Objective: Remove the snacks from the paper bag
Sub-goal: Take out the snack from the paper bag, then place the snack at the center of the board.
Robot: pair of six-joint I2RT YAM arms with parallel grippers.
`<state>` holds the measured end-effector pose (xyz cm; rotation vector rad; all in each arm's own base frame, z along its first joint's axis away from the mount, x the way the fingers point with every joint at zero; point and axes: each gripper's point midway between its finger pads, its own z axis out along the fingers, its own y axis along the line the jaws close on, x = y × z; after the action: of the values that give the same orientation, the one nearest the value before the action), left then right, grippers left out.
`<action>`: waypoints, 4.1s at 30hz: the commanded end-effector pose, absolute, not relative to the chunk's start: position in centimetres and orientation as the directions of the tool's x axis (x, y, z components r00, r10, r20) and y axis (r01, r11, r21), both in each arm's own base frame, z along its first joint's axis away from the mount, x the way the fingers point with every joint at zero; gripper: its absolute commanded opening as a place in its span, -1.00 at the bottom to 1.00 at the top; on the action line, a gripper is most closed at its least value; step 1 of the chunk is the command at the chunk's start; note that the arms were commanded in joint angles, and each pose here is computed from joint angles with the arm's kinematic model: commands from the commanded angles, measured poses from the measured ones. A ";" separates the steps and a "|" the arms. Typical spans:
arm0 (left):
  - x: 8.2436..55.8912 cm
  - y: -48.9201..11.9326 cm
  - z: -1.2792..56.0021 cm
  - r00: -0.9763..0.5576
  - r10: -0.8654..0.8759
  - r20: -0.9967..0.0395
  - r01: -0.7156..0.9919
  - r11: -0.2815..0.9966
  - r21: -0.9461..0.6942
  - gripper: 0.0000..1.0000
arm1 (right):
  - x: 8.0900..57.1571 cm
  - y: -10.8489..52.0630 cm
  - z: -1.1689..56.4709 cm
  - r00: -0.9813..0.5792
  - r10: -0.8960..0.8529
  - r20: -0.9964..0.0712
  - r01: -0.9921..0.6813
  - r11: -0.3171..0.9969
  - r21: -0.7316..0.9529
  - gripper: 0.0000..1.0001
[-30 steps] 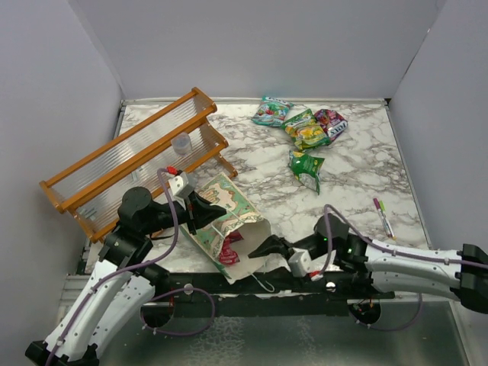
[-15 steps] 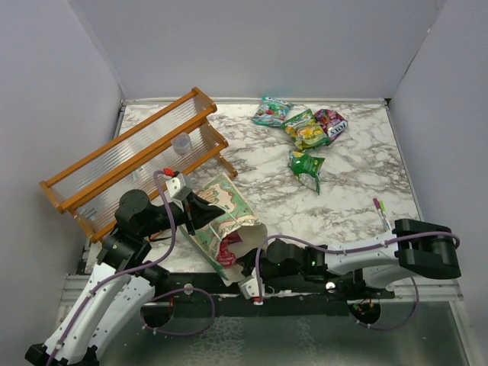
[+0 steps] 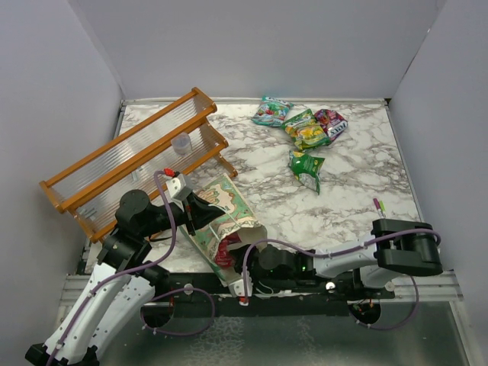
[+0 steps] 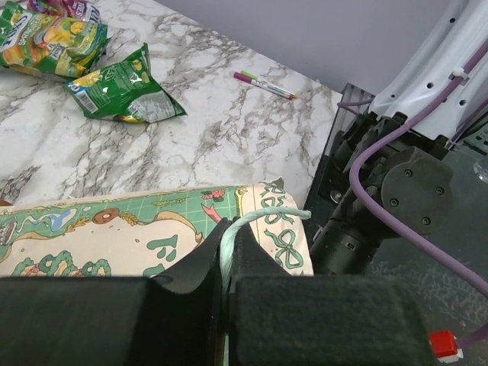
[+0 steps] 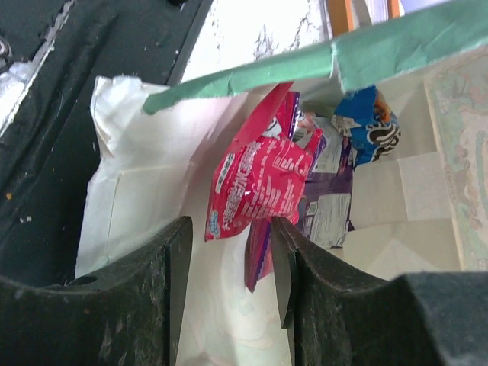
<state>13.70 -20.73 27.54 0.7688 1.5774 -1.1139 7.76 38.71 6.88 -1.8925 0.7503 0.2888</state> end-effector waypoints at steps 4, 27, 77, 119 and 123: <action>14.1 -20.7 28.0 -0.248 -0.066 -0.967 0.888 0.383 -0.254 -1.00 | 6.9 41.4 9.5 0.797 -0.264 -0.543 -0.595 -0.186 -0.782 -0.08; 15.2 -19.8 28.1 -0.215 -0.080 -0.973 0.856 0.465 -0.227 -1.00 | 8.3 36.6 15.9 0.816 -0.253 -0.520 -0.542 -0.023 -0.840 -0.97; 17.1 -18.4 27.8 -0.205 -0.099 -0.974 0.780 0.584 -0.223 -1.00 | 32.6 7.8 19.0 0.017 0.312 -0.950 -0.039 0.950 0.311 -0.97; 17.1 -18.6 27.7 -0.212 -0.095 -0.973 0.788 0.572 -0.228 -1.00 | 17.4 23.1 27.0 0.441 0.195 -0.876 -0.885 0.258 -0.388 0.19; 17.0 -18.6 27.8 -0.205 -0.097 -0.974 0.789 0.573 -0.223 -1.00 | 12.1 27.4 26.3 0.498 0.229 -0.837 -0.861 0.012 -0.509 0.19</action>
<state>17.14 -18.45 27.67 0.5823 1.6018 -0.8979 18.99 23.62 25.40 -0.9515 0.9695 0.8680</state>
